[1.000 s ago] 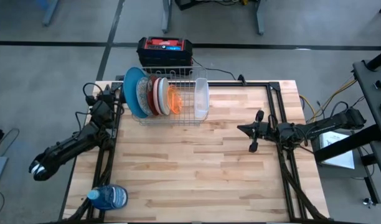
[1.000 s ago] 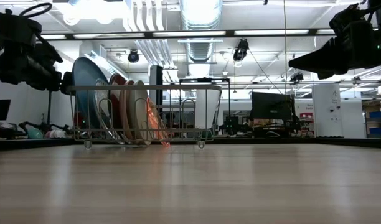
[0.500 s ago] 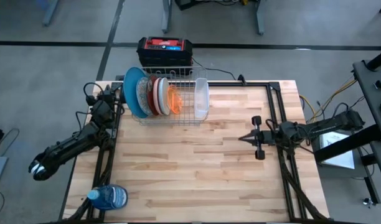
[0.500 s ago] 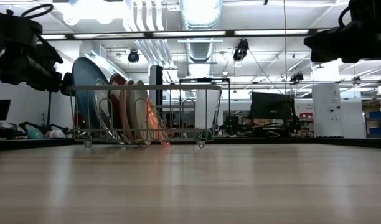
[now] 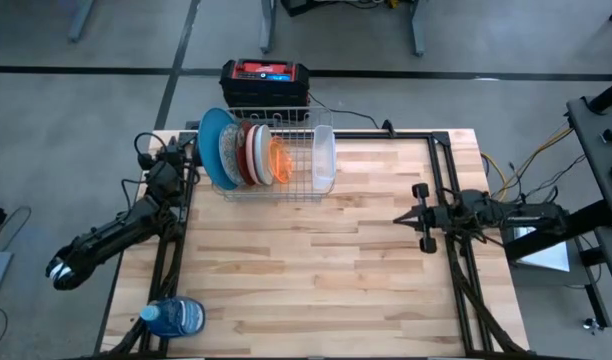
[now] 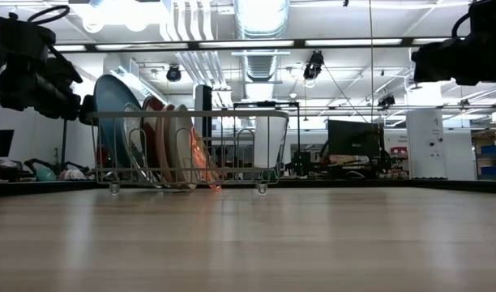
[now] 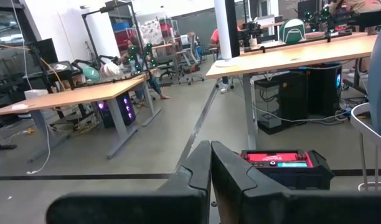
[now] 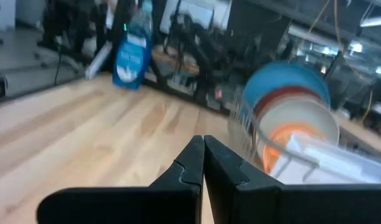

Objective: Sort dishes
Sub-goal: Return to Home Position

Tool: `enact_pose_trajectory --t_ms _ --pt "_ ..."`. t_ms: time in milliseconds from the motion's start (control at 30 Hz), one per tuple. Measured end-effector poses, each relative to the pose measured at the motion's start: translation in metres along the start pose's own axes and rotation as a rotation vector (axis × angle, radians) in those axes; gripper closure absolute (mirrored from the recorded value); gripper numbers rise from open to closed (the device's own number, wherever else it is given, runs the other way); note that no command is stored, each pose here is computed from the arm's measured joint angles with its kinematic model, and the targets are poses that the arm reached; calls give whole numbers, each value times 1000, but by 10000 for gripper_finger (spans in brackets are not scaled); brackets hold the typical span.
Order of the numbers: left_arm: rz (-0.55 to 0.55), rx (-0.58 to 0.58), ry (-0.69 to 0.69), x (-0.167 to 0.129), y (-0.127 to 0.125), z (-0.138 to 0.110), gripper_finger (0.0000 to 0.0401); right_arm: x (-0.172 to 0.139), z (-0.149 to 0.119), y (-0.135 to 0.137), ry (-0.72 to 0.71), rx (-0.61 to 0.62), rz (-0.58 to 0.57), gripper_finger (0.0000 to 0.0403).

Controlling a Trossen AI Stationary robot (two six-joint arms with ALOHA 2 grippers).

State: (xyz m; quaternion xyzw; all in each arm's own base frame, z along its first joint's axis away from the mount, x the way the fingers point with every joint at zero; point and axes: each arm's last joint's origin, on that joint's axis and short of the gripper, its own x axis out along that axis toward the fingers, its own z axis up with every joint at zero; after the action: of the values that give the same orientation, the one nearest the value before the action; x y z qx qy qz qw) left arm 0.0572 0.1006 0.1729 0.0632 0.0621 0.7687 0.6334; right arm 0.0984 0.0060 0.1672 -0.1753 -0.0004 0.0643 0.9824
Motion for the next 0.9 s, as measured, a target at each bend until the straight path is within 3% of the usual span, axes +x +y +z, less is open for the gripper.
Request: enact_pose_trajectory --t_ms 133,500,900 --pt "-1 2 1 0 0 0 401 -2 3 0 -53 -16 4 401" --pt "-2 10 8 0 -1 -1 401 -1 3 4 -55 83 41 401" --pt "-2 15 12 1 -1 -1 401 1 1 5 -32 88 50 401"
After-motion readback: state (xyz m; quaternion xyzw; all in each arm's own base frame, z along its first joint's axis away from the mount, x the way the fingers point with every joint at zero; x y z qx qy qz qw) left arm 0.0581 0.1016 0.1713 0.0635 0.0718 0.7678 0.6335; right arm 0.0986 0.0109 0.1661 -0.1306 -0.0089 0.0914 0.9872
